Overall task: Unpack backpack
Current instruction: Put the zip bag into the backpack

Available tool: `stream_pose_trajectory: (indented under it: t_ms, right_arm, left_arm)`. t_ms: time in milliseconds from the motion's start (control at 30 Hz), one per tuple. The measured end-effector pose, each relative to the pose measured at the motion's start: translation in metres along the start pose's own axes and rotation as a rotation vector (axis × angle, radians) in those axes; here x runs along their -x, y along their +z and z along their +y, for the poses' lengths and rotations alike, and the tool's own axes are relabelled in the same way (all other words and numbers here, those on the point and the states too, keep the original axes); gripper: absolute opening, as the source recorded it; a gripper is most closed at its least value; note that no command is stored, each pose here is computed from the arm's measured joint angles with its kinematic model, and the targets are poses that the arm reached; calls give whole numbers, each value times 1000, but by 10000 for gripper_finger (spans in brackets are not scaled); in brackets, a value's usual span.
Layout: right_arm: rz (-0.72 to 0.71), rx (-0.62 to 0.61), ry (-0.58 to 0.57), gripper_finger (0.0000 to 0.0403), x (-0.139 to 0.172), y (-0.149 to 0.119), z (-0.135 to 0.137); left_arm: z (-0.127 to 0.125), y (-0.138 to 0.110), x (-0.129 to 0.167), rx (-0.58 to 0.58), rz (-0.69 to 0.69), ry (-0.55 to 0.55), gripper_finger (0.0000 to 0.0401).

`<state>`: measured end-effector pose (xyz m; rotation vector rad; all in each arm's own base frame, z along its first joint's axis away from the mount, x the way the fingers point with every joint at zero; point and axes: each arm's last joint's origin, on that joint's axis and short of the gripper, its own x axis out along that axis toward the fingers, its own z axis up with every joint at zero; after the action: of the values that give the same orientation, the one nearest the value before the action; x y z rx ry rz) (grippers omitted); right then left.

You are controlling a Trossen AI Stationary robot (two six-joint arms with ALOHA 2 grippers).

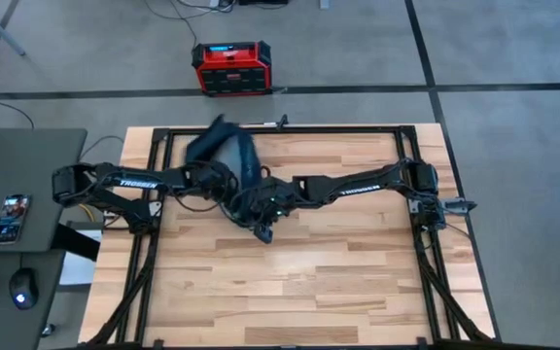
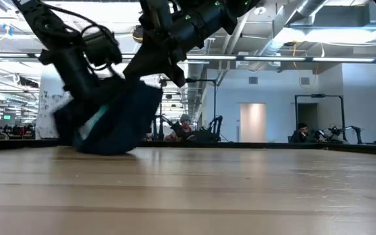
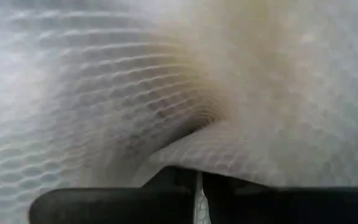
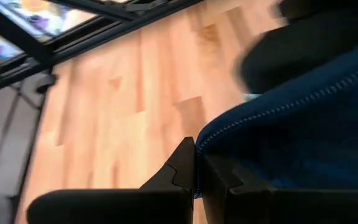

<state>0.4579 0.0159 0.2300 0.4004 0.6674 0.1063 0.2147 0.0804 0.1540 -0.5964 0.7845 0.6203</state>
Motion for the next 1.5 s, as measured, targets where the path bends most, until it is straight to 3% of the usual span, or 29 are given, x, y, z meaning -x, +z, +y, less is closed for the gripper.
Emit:
stream_pose_trajectory:
  t_ms: [133,267,567,700,833,1067,1233,1500]
  right_arm:
    - [22,3,38,0,-1,-3,6]
    - [39,0,42,0,-1,-4,6]
    - [48,14,47,0,0,-4,4]
    - [44,12,44,10,0,-4,3]
    - [40,14,39,29,-1,-4,3]
    - [44,11,25,78,-2,-5,3]
    - [26,28,32,101,4,-1,7]
    - [-49,168,51,104,39,18,19]
  left_arm:
    - [-5,16,1,68,-149,-84,0]
    - [-13,25,4,77,-197,-239,0]
    - [-43,9,9,-131,-155,-361,0]
    - [-50,2,9,-212,-136,-372,19]
    - [-48,-8,-7,-265,-54,-310,72]
    - [-45,-8,-24,-208,-33,-259,154]
    - [-49,3,-5,-252,-16,-283,156]
    - [-51,14,29,-529,-109,-261,149]
